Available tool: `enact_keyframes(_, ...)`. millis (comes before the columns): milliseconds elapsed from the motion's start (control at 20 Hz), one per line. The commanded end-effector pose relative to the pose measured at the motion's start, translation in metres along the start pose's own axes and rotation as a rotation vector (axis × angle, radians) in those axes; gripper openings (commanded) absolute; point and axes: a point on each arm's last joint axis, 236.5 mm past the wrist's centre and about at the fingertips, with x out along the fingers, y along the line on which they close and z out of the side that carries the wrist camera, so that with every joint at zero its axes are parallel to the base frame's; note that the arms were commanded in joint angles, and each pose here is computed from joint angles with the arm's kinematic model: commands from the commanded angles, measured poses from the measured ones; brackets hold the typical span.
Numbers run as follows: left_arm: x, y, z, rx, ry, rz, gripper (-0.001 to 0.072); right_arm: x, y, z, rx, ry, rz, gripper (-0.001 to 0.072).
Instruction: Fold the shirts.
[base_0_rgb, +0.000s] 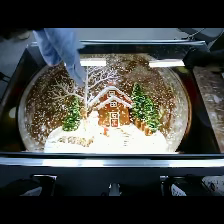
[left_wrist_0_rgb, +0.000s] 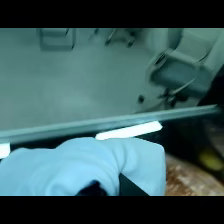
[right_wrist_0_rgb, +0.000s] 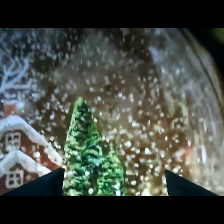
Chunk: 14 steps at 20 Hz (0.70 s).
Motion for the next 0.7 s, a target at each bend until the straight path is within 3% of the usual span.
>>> enact_keyframes(0,-0.055,-0.064,0.035,0.062,-0.097,-0.063,0.0035,-0.106,0.013,0.019,-0.012,-0.178,0.013,0.0671)
enact_keyframes(200,-0.003,-0.053,-0.142,-0.008,0.406,0.01,0.0035,-0.11,0.004,-0.076,-0.001,0.203,-0.024,0.0671)
enact_keyframes(450,0.003,-0.019,-0.403,-0.122,0.886,0.152,0.0036,-0.005,0.006,-0.213,0.09,0.606,0.047,0.0671)
enact_keyframes(550,-0.013,-0.011,-0.449,-0.118,0.999,0.184,0.0036,0.029,0.026,-0.276,0.185,0.724,0.145,0.0673)
enact_keyframes(650,-0.017,-0.007,-0.453,-0.109,1.018,0.192,0.0036,0.049,0.053,-0.328,0.301,0.818,0.251,0.0673)
